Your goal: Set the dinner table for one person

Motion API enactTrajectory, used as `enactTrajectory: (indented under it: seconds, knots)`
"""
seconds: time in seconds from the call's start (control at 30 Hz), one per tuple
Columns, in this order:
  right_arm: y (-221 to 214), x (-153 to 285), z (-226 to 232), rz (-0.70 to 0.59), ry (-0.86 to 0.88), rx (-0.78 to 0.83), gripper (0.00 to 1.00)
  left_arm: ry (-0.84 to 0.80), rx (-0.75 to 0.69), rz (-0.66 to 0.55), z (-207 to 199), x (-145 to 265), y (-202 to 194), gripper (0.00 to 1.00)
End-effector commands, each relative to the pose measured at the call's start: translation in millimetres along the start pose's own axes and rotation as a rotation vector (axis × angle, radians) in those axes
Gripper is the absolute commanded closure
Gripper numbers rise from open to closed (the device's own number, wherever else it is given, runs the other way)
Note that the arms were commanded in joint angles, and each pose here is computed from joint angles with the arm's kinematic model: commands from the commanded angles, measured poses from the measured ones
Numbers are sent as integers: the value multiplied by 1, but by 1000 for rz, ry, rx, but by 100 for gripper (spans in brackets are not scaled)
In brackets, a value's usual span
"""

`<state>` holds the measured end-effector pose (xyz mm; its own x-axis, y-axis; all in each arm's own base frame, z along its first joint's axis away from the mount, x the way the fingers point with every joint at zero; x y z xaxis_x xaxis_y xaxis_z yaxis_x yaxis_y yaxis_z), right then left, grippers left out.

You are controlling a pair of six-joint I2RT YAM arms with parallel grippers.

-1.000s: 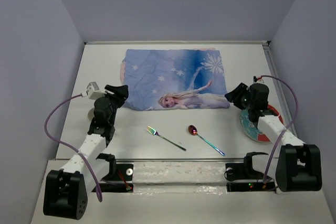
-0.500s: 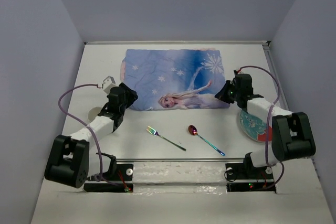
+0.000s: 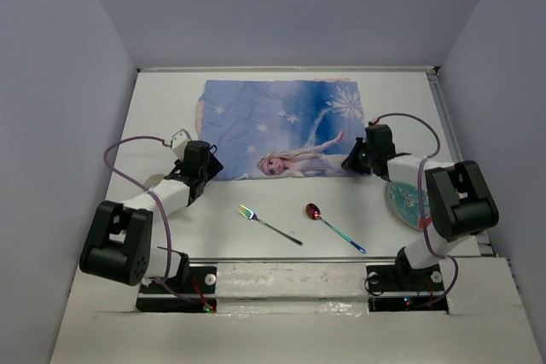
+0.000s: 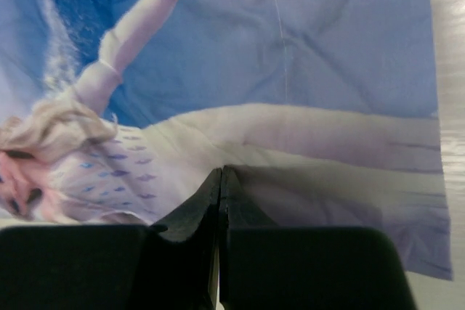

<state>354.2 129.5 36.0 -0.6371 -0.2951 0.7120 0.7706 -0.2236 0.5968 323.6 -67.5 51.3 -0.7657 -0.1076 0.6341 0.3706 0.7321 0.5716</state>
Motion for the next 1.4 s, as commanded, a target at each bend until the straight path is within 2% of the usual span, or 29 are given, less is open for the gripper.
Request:
enactTrajectory:
  seconds: [0.0,0.13,0.33,0.57,0.67,0.77,0.8,0.87,0.9,1.1,1.37]
  knots:
    - [-6,1,-16,-36,-79,-52,98,59,-30,-36,21,6,1,39]
    - [-15,8,-30,-38,-107,-95,98,62,-30,-32,27,8,-3,39]
    - [-21,20,-24,-37,-70,-96,98,43,-23,6,28,11,-11,38]
    - [-11,32,-24,-66,-70,-55,91,-4,12,-14,26,24,-7,35]
    - [12,44,-10,-118,-31,-37,82,-9,18,-35,23,26,-1,34]
    - [30,63,-10,-183,-68,-15,54,8,39,-61,27,31,3,32]
    - [28,67,-15,-178,-97,-12,41,17,48,-69,31,32,3,30]
    - [32,75,-31,-216,-174,-14,33,4,86,-101,30,34,9,25]
    - [33,76,-41,-219,-194,-38,32,0,94,-107,30,34,9,21]
    - [16,60,-56,-131,-178,-128,36,15,101,-141,22,24,17,21]
    - [19,56,-64,-136,-214,-149,39,38,98,-136,23,9,12,33]
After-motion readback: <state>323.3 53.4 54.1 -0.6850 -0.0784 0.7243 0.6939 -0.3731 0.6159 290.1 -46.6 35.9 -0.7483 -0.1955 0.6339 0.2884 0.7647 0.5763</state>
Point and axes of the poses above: each gripper's point midway between its finger pads, its own x axis back along the fingers, its own z axis along the line the jaws close on, y = z × x, the point moved 1 cm from there along x, back along the fingers, and after that the axes turned 12 degrees about x, right-handed, at the moved point
